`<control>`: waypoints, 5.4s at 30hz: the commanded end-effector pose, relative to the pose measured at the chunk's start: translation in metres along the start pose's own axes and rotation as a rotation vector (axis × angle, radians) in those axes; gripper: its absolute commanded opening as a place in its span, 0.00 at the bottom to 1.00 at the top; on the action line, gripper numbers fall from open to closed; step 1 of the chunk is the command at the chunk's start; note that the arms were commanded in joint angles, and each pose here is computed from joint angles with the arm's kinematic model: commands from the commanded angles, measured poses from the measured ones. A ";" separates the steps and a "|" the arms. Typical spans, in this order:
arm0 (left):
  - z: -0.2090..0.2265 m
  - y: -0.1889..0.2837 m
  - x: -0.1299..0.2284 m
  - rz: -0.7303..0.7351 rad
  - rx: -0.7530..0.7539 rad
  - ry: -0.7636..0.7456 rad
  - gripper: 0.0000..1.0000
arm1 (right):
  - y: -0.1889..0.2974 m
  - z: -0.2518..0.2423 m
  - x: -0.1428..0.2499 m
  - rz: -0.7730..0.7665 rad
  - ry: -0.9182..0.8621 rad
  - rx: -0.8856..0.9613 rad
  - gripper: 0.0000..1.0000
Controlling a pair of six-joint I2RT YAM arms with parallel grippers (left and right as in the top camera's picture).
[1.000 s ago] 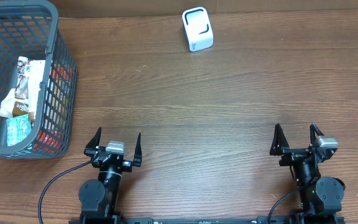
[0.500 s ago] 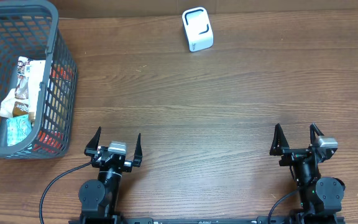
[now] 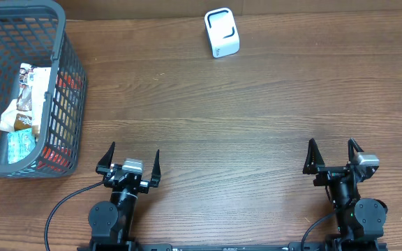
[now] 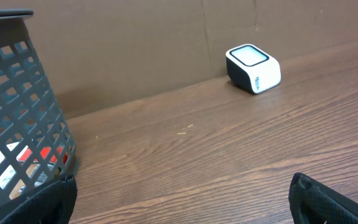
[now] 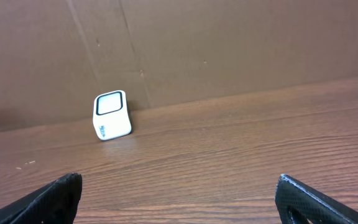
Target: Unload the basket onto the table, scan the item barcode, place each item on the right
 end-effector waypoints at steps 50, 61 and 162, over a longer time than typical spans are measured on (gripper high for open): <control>0.003 -0.022 -0.057 0.107 -0.011 0.162 1.00 | 0.007 -0.001 -0.026 -0.051 0.011 0.006 1.00; 0.001 -0.059 -0.135 0.126 0.055 0.171 0.99 | 0.008 -0.007 -0.025 -0.019 0.039 0.078 1.00; 0.298 -0.157 -0.062 1.051 -0.344 0.818 0.04 | 0.011 -0.006 0.007 0.174 0.025 0.069 1.00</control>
Point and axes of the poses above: each gripper's point midway between its finger pads, its own y axis back along the fingers, its own z axis along the line the jaws close on, x = y × z, the point moved 8 cm from there along y, back along the fingers, and after that the axes turned 12 degrees about y, right-handed, at the moved point
